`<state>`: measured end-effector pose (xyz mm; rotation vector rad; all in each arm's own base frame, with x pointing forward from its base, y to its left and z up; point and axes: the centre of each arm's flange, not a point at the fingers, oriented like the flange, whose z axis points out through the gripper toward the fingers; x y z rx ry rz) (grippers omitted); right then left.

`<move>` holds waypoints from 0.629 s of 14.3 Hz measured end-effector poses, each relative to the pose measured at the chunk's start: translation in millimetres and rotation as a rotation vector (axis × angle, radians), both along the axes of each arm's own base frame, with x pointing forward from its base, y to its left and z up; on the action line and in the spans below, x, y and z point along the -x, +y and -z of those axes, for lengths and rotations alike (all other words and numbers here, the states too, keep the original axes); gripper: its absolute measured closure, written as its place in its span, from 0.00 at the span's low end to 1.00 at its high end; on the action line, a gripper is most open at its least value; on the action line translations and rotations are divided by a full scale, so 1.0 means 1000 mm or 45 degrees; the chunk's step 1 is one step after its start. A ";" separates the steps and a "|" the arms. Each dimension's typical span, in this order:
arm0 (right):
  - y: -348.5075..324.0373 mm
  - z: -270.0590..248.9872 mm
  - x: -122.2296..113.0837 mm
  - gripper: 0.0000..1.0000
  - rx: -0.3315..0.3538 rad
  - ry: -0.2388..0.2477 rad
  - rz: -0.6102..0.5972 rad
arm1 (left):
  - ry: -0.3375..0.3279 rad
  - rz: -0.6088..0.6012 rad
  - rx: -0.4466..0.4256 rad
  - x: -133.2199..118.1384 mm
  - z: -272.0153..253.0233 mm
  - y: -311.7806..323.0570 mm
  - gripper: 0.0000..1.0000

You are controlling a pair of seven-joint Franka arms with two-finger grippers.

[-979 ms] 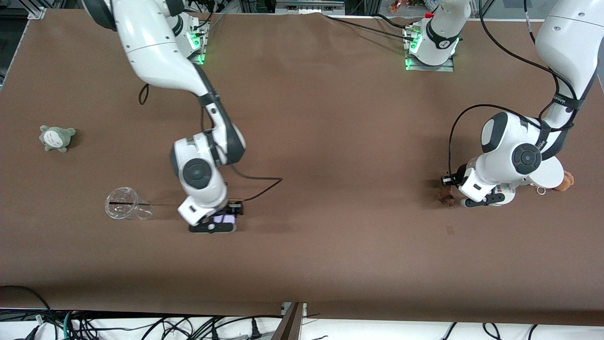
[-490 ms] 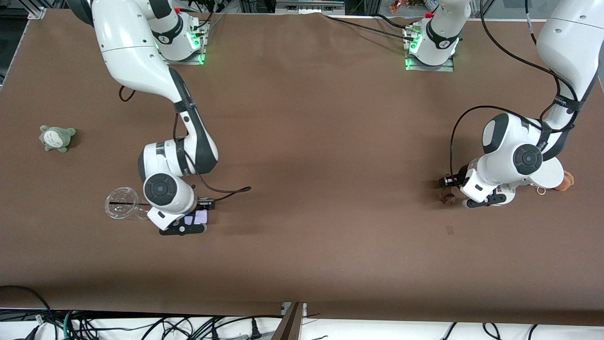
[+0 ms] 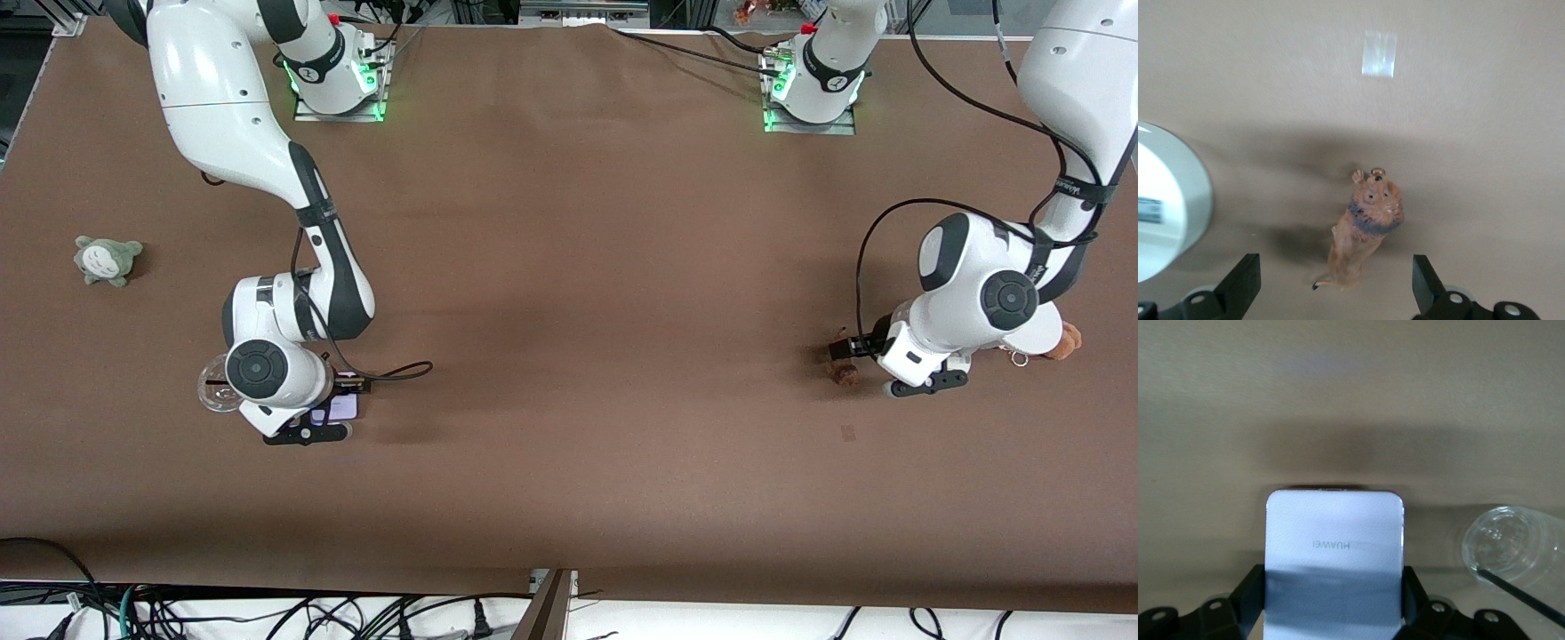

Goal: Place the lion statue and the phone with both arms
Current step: 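Carry the lion toward the lamp while the right gripper carries the phone, then set the lion by the lamp while the right gripper sets the phone by the cup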

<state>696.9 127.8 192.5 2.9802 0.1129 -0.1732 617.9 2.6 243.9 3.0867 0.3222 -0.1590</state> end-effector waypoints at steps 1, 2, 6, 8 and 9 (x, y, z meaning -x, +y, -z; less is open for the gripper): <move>-0.002 0.001 0.000 0.16 0.000 -0.001 0.003 | 0.017 0.004 -0.016 -0.005 -0.016 -0.001 0.00; -0.004 0.001 0.000 0.16 -0.001 -0.002 0.006 | 0.039 0.012 -0.031 -0.009 -0.033 -0.003 0.00; -0.008 0.002 -0.001 0.16 -0.001 -0.004 0.013 | 0.124 0.045 -0.072 -0.019 -0.130 -0.027 0.00; -0.010 0.003 -0.001 0.16 -0.002 -0.007 0.016 | 0.111 0.101 -0.068 -0.019 -0.179 -0.032 0.00; -0.012 0.003 -0.001 0.16 -0.003 -0.008 0.020 | 0.091 0.133 -0.034 -0.020 -0.201 -0.030 0.00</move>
